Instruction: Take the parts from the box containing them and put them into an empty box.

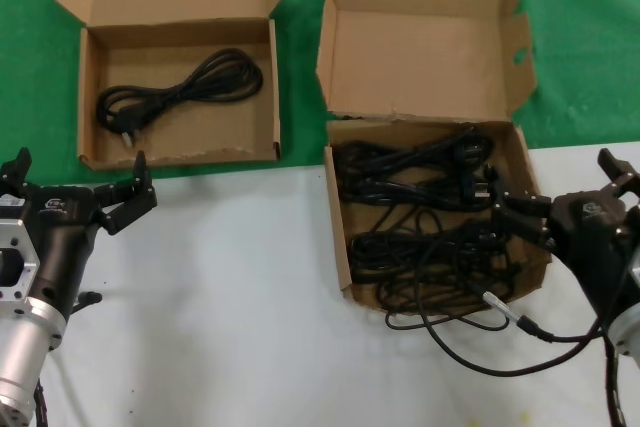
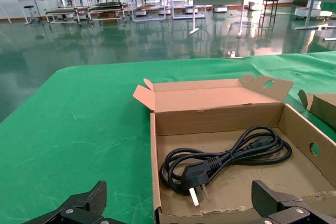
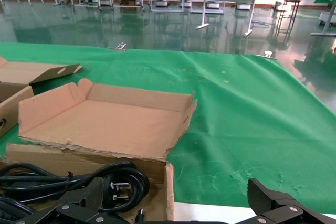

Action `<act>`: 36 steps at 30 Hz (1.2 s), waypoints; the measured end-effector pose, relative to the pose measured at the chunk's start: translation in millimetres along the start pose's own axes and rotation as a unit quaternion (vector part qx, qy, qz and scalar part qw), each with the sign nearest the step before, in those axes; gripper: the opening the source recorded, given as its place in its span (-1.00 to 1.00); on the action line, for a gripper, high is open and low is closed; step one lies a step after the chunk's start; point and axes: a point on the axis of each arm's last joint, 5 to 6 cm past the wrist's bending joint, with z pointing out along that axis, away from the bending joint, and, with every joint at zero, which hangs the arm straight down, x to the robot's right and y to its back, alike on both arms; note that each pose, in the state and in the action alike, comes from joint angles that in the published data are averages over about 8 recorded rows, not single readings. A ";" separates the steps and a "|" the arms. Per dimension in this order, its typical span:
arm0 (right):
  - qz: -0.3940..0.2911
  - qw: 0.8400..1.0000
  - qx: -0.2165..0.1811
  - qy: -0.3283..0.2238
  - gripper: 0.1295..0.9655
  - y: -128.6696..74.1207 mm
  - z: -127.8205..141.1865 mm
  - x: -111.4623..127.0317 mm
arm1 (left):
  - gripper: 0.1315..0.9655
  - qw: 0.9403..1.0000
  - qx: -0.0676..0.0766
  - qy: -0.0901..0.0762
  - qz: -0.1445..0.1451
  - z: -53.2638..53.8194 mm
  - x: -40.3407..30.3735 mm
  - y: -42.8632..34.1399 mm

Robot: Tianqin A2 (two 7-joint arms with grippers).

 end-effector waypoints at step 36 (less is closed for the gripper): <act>0.000 1.000 0.000 0.000 1.00 0.0 0.0 0.0 | 1.00 1.000 0.000 0.000 0.000 0.0 0.0 0.0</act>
